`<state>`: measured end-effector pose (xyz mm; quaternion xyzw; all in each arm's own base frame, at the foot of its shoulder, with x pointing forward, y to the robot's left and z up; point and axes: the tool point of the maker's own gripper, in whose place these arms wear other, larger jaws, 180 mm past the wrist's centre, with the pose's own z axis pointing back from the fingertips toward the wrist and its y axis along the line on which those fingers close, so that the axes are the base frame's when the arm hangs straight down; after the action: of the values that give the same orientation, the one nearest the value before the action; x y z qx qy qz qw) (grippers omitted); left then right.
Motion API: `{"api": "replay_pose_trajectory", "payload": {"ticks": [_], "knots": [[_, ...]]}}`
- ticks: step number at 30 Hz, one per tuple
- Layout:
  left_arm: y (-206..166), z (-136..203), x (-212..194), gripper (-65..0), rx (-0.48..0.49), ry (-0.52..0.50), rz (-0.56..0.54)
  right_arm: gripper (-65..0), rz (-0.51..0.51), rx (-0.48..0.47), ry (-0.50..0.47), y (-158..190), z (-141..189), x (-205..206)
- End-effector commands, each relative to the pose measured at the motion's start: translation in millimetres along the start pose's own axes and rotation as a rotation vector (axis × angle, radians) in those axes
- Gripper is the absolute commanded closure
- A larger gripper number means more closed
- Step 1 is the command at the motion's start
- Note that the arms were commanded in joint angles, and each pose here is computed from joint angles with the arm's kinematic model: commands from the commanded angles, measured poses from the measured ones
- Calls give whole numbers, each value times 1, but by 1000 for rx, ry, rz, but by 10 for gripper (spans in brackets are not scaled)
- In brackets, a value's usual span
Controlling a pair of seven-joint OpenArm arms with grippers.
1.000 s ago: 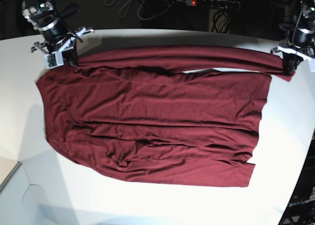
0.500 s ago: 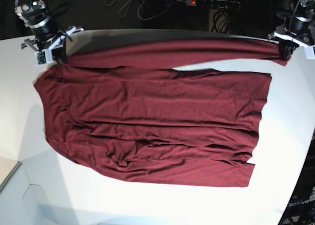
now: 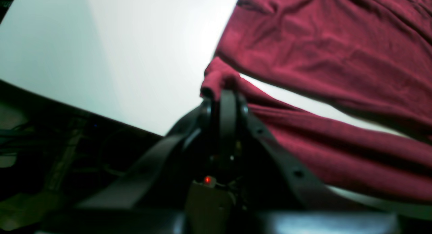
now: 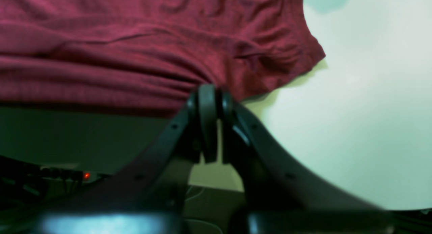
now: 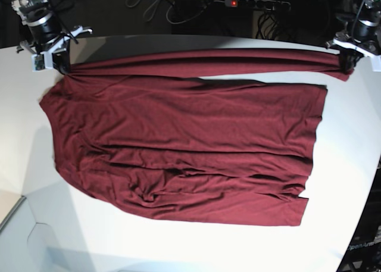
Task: Layout the t-shirt on the table in an organized manner, then fold the t-shirt properly
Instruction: 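Lift the held shirt edge with both grippers, folding a strip over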
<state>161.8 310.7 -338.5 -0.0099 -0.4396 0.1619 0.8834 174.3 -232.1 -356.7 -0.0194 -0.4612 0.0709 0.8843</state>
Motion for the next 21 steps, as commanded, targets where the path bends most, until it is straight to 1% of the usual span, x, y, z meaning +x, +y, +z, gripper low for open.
{"api": "replay_pose_trajectory", "payload": {"ticks": [1, 5, 8, 12, 13, 16, 21], "knots": [[3, 3, 14, -1, 11, -45, -15, 0, 14, -12, -31, -5, 2, 8], [5, 4, 15, -1, 17, -49, -16, 0, 12, -5, -25, -2, 2, 6], [5, 4, 15, -1, 16, -48, -14, 0, 4, 3, 4, 0, 2, -6], [5, 4, 15, -1, 16, -48, -14, 0, -24, -43, 1, -10, 5, -8], [5, 3, 14, -1, 17, -47, -13, 0, -24, -39, 5, -9, 5, -10], [6, 3, 13, -1, 19, -44, -10, 0, -15, 33, 11, 4, 6, -13], [4, -1, 19, -1, 14, -61, -6, 0, -33, 41, 3, 1, 10, -14]]}}
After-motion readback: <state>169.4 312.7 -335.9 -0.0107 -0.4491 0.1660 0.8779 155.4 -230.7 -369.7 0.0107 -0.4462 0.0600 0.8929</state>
